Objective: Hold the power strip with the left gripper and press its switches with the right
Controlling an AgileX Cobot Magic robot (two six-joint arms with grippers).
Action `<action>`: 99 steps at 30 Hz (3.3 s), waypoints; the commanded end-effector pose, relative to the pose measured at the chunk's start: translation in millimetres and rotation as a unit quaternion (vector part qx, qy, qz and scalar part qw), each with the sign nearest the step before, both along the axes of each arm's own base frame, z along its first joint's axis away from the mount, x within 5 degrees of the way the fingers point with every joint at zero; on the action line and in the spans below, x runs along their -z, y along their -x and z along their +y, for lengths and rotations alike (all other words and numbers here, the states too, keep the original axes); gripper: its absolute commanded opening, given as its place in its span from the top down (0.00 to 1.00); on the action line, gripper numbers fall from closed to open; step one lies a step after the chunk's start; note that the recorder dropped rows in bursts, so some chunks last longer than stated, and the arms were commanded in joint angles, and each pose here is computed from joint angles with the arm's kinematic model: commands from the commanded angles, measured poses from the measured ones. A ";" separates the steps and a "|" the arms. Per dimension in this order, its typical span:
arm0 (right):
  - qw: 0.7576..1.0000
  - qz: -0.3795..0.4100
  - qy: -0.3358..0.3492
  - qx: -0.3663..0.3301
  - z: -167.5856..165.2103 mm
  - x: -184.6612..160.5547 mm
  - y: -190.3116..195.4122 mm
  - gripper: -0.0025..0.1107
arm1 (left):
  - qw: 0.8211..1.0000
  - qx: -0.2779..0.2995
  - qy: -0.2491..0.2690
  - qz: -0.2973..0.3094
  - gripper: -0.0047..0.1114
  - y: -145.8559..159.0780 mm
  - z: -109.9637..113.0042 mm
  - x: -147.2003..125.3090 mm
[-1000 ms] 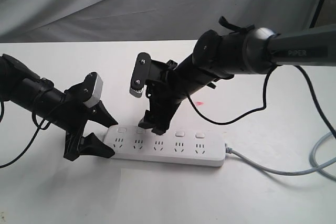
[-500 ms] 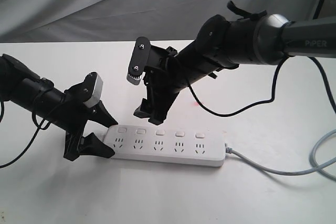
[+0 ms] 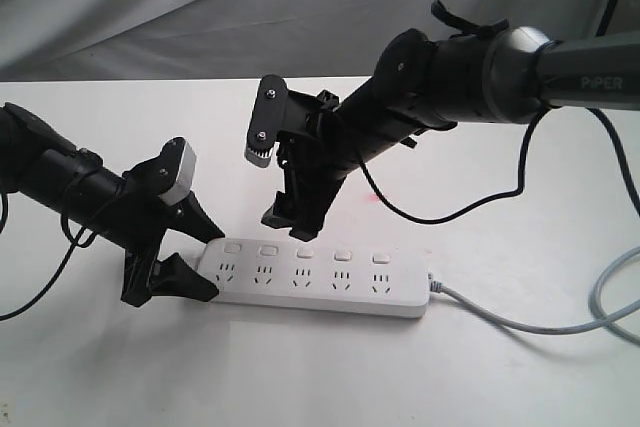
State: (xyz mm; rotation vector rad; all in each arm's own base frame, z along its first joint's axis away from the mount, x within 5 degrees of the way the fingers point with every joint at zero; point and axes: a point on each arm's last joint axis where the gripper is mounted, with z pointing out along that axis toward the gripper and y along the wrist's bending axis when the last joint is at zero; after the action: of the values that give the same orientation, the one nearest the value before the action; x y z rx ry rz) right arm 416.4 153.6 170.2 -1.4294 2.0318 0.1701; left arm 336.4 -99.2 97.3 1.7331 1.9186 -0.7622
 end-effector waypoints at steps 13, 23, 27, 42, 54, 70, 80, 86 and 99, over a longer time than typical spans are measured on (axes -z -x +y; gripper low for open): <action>0.999 0.024 0.041 -0.005 -7.2 -0.2 5.7 0.28 | 1.000 0.001 -0.027 -0.002 0.48 0.1 1.4 13.0; 0.999 0.027 0.044 -0.002 -9.4 0.2 5.5 0.28 | 1.000 0.001 -0.027 -0.002 0.48 0.1 1.4 13.0; 0.999 0.030 0.039 0.010 -16.6 0.0 3.0 0.28 | 1.000 0.001 -0.027 -0.002 0.48 0.1 1.4 13.0; 0.999 0.025 0.026 0.014 -21.0 15.0 9.1 0.28 | 1.000 0.001 -0.027 -0.002 0.48 0.1 1.4 13.0; 0.999 0.023 0.025 0.018 -21.0 17.3 8.0 0.28 | 1.000 0.001 -0.027 -0.002 0.48 0.1 1.4 13.0; 0.996 0.060 0.063 -0.008 -21.4 60.7 8.0 0.28 | 1.000 0.001 -0.027 -0.002 0.48 0.1 1.4 13.0; 0.991 0.084 0.100 -0.043 -25.3 69.2 13.5 0.28 | 1.000 0.001 -0.027 -0.002 0.48 0.1 1.4 13.0; 0.989 0.090 0.111 -0.042 -27.2 70.1 14.5 0.28 | 1.000 0.001 -0.027 -0.002 0.48 0.1 1.4 13.0; 0.995 0.073 0.062 -0.029 -20.4 48.1 13.2 0.28 | 1.000 0.001 -0.027 -0.002 0.48 0.1 1.4 13.0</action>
State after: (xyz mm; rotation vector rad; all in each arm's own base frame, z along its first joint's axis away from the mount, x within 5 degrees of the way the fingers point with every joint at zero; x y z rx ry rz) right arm 412.0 135.8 131.1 -1.4628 2.1621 0.1507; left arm 336.5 -99.3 97.4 1.7302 1.9191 -0.7629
